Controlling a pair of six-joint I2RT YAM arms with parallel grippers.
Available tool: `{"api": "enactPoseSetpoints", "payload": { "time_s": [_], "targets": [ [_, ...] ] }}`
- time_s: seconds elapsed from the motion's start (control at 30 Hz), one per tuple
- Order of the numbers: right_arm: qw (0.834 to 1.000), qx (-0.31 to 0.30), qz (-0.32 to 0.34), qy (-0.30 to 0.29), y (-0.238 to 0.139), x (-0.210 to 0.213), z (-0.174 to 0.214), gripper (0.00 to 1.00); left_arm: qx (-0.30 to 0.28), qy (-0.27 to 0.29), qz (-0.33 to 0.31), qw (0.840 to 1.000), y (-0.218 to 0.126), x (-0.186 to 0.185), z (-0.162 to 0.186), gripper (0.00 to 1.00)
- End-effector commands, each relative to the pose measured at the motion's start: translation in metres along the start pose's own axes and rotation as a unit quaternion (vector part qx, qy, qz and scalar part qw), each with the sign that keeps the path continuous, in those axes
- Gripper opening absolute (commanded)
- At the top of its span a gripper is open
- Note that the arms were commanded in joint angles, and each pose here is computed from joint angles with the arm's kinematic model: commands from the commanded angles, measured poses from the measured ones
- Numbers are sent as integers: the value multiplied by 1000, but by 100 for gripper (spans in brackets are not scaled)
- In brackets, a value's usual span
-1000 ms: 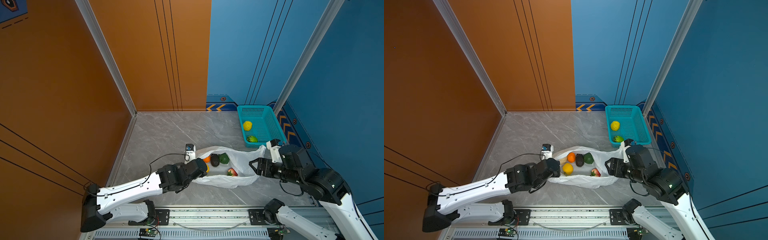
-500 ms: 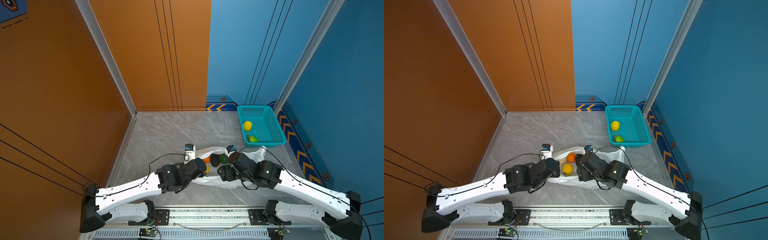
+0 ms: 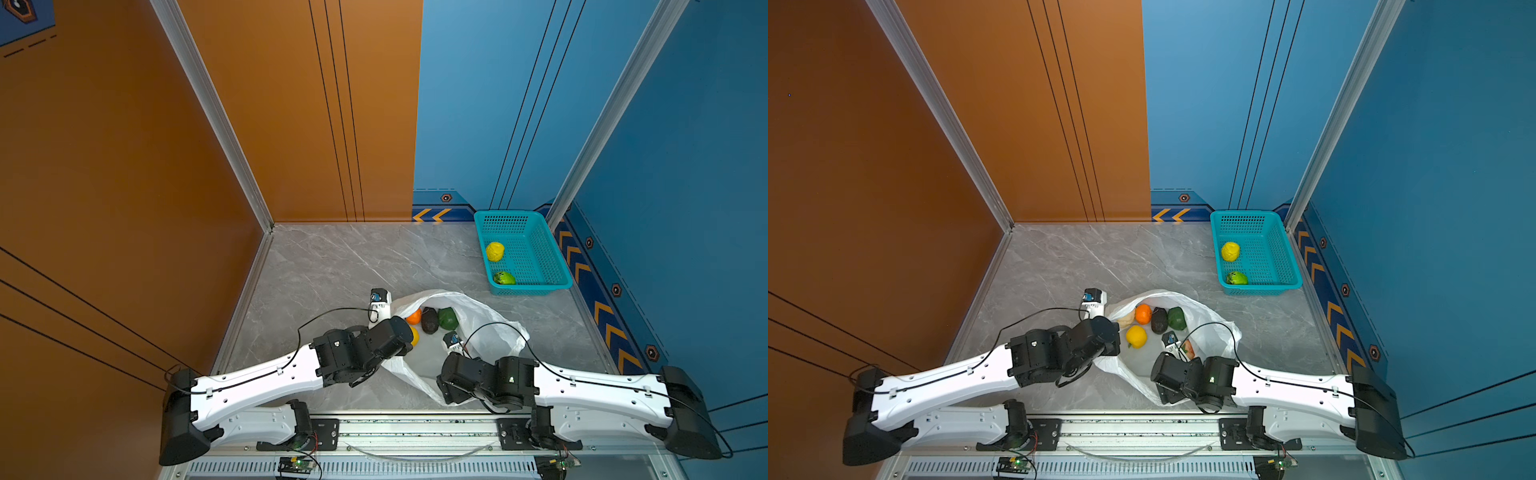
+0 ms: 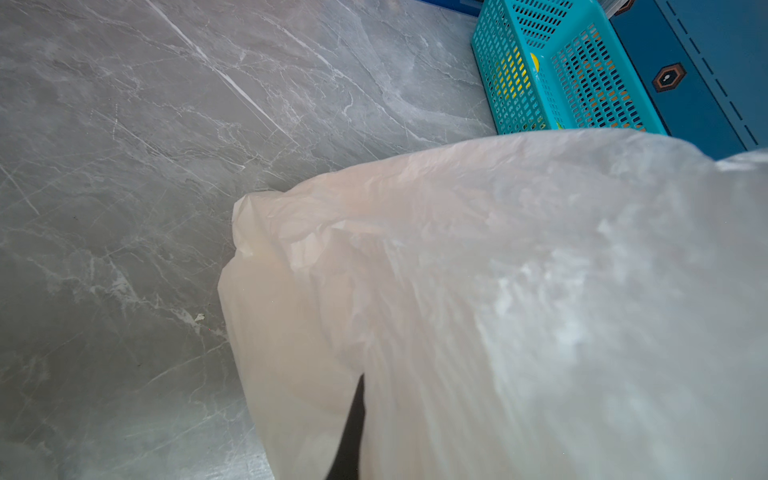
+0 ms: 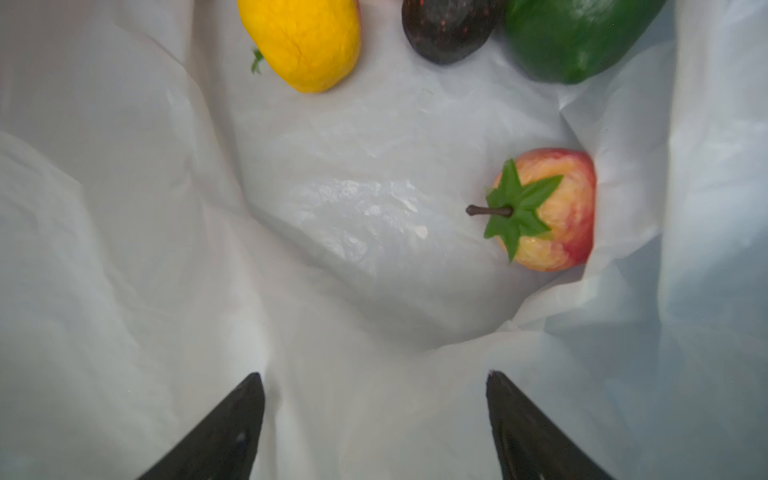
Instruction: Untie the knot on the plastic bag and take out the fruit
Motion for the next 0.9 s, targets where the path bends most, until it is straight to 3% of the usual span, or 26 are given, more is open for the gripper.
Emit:
{"api": "enactPoseSetpoints", "payload": {
  "time_s": [0.0,0.27,0.53,0.87],
  "targets": [
    [1000,16,-13,15,5,2,2,87,17,-6,-3,1000,-2,5,3,0],
    [998,-34,-24,51,-15,1,-44,100,67,11,-10,998,-3,18,22,0],
    [990,-85,-65,94,2,14,-90,100,67,20,-27,997,-10,28,22,0],
    [958,-163,-89,218,41,8,-110,100,37,16,-25,999,-11,15,10,0]
  ]
}}
Point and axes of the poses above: each gripper's point midway between its finger pads, its own y axis out along the fingers, its own x axis along the line the jaws close on, z = x × y, the point moved 8 cm from there along -y, back along the fingers, and after that the axes turned 14 degrees about -y, right-handed, at the moved point
